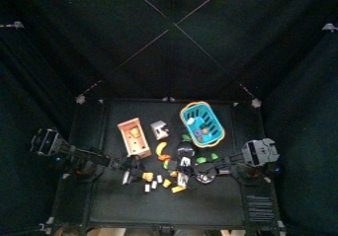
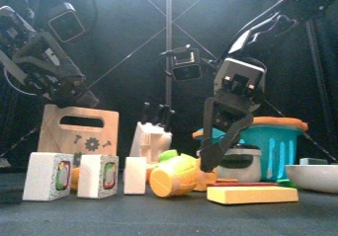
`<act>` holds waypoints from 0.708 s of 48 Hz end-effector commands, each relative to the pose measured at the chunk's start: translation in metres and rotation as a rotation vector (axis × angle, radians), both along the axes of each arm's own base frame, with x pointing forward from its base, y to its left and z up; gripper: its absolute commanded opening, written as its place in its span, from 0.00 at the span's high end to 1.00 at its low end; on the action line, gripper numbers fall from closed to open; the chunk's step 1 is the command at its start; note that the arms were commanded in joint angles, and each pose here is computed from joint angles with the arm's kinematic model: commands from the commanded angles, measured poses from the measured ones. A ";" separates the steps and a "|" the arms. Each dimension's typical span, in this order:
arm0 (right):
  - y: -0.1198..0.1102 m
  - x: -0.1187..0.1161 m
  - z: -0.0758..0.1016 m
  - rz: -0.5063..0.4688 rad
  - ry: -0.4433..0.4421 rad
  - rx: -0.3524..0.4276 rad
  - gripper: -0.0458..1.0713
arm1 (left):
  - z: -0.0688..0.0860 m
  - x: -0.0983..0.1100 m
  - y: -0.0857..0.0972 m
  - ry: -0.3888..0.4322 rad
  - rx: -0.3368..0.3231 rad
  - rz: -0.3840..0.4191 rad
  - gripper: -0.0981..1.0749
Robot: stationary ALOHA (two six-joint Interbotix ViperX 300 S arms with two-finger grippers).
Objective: Grab corn top
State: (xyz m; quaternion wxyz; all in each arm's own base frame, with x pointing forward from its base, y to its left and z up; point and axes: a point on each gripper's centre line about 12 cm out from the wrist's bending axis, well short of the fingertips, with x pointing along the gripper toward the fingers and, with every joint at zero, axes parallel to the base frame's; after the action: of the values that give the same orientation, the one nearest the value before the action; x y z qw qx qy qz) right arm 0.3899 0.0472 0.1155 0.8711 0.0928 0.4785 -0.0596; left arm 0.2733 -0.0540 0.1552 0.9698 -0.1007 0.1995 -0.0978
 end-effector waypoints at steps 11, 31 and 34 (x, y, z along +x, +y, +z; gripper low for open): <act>-0.003 0.010 0.002 -0.007 -0.016 -0.003 0.11 | 0.001 0.002 0.001 -0.005 -0.008 0.010 0.17; -0.009 0.013 -0.002 -0.004 -0.025 -0.013 0.11 | -0.006 0.003 0.002 0.019 -0.014 0.023 0.17; -0.011 0.013 -0.001 -0.007 -0.030 -0.013 0.11 | -0.006 0.003 0.002 0.022 -0.013 0.024 0.17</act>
State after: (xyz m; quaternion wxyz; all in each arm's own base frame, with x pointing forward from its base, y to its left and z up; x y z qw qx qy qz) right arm 0.3969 0.0392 0.1014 0.8682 0.0850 0.4844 -0.0652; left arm 0.2735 -0.0525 0.1459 0.9665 -0.1096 0.2153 -0.0870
